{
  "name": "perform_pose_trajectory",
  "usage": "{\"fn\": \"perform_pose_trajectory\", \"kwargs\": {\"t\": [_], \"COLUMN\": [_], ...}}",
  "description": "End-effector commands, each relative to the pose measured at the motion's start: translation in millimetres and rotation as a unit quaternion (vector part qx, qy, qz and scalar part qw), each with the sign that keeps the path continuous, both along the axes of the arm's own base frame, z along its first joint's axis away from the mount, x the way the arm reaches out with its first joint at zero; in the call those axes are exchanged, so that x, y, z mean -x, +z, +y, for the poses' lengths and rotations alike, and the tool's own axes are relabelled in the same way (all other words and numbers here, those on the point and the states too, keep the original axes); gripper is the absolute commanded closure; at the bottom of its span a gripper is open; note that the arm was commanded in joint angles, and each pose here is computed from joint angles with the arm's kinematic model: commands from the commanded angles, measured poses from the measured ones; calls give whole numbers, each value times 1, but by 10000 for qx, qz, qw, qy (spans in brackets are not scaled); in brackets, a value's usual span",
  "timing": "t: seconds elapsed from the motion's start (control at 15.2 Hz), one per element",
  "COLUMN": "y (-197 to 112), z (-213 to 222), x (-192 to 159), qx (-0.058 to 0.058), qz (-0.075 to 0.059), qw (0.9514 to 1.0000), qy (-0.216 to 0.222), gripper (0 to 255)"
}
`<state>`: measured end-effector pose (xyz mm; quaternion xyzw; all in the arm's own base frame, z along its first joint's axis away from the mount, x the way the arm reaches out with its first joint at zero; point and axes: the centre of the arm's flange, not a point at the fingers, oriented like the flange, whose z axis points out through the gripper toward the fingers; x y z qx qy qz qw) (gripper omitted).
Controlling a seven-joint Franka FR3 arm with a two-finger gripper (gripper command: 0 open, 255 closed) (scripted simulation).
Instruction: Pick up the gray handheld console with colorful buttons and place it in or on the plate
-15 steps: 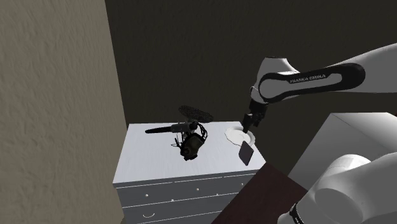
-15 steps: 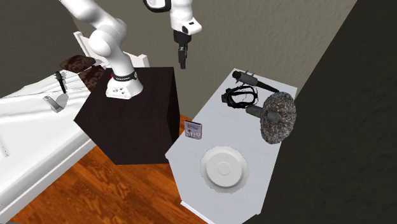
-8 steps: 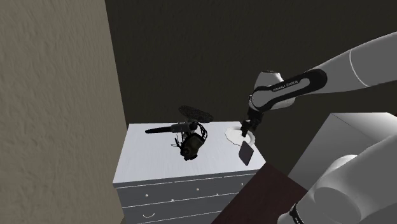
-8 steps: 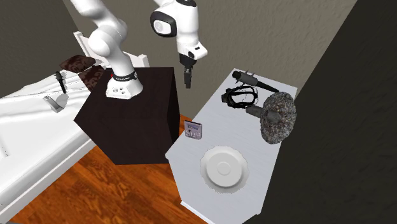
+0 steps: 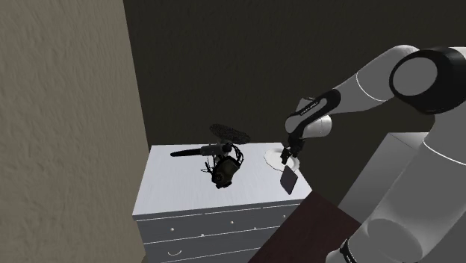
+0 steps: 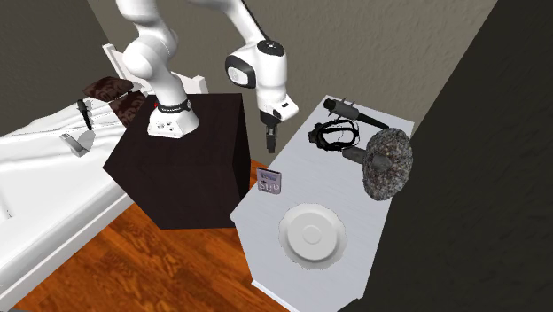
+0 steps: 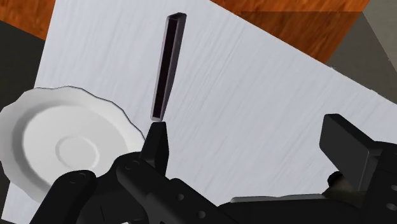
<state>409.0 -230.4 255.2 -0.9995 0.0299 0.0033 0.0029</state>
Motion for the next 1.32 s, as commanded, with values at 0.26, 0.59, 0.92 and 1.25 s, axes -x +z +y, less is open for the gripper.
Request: {"fn": "perform_pose_trajectory", "kwargs": {"t": [0.26,0.59,0.92,1.25], "y": [-60,-96,-123,-131], "z": [-45,-69,-69,-69], "x": [-21,-31,-31,-31], "qx": [15,21,21,21], "qz": [-31,-45,-45,-45], "qw": [10000,10000,10000,10000], "qy": [6,7,7,7], "gripper": [0,0,0,0]}}
